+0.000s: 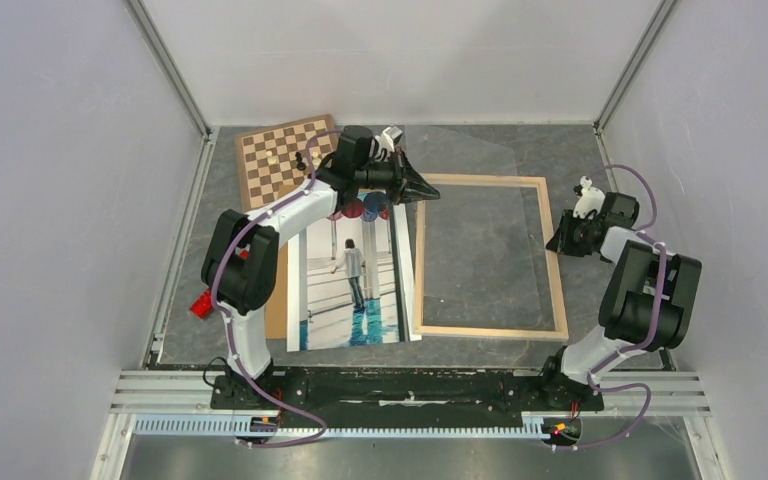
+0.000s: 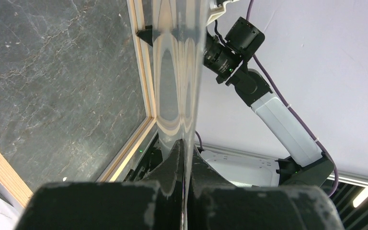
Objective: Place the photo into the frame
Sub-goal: Move the photo frame to the center of the board.
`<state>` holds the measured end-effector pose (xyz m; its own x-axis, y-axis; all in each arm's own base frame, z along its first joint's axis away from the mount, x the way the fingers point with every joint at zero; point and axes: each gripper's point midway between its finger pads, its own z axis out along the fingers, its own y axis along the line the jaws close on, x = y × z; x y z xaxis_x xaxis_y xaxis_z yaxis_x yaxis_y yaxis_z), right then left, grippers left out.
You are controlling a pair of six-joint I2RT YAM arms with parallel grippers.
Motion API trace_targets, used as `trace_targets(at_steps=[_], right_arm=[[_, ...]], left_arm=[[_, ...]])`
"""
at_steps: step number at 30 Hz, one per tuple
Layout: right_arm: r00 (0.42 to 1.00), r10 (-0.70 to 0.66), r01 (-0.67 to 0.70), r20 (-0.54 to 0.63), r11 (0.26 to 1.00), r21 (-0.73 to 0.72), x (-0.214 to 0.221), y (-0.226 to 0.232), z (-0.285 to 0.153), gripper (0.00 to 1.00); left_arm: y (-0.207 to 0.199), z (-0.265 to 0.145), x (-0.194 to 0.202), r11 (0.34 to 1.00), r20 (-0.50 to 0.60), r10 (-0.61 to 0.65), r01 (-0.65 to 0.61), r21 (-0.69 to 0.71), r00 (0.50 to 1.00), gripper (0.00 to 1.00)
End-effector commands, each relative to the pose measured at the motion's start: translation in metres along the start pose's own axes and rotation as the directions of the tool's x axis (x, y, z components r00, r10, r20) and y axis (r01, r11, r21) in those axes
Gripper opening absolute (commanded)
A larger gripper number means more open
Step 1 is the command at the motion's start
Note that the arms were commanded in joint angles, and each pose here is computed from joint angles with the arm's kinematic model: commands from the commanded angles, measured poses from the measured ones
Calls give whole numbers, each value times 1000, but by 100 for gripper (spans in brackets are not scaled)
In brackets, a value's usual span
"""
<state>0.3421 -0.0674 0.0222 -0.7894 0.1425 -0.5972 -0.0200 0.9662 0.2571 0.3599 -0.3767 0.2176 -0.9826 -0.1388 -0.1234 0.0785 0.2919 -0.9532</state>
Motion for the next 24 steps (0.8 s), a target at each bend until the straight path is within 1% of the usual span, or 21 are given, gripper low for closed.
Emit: trace_targets(at_steps=[1, 3, 7, 10, 14, 18, 24], right_arm=[[998, 59, -59, 29, 998, 2, 1, 10, 5, 2], [995, 96, -96, 41, 995, 13, 3, 10, 4, 0], [987, 148, -151, 62, 988, 37, 10, 9, 5, 0], [974, 215, -217, 68, 976, 31, 19, 13, 7, 0], [959, 267, -269, 96, 963, 8, 28, 19, 8, 0], [952, 279, -281, 122, 960, -8, 29, 24, 4, 0], [960, 261, -258, 103, 965, -41, 28, 31, 2, 0]], left_arm=[[-11, -4, -5, 996, -4, 76, -75, 43, 997, 2], [-9, -2, -6, 996, -9, 73, -72, 48, 997, 2], [-5, 1, -8, 997, -17, 66, -65, 50, 998, 2], [0, 4, -9, 997, -26, 59, -58, 47, 998, 3], [3, 6, -9, 997, -28, 56, -54, 58, 998, 2], [1, 7, -7, 995, -33, 41, -38, 88, 999, 2], [-2, 9, -7, 993, -53, 33, -26, 115, 998, 2]])
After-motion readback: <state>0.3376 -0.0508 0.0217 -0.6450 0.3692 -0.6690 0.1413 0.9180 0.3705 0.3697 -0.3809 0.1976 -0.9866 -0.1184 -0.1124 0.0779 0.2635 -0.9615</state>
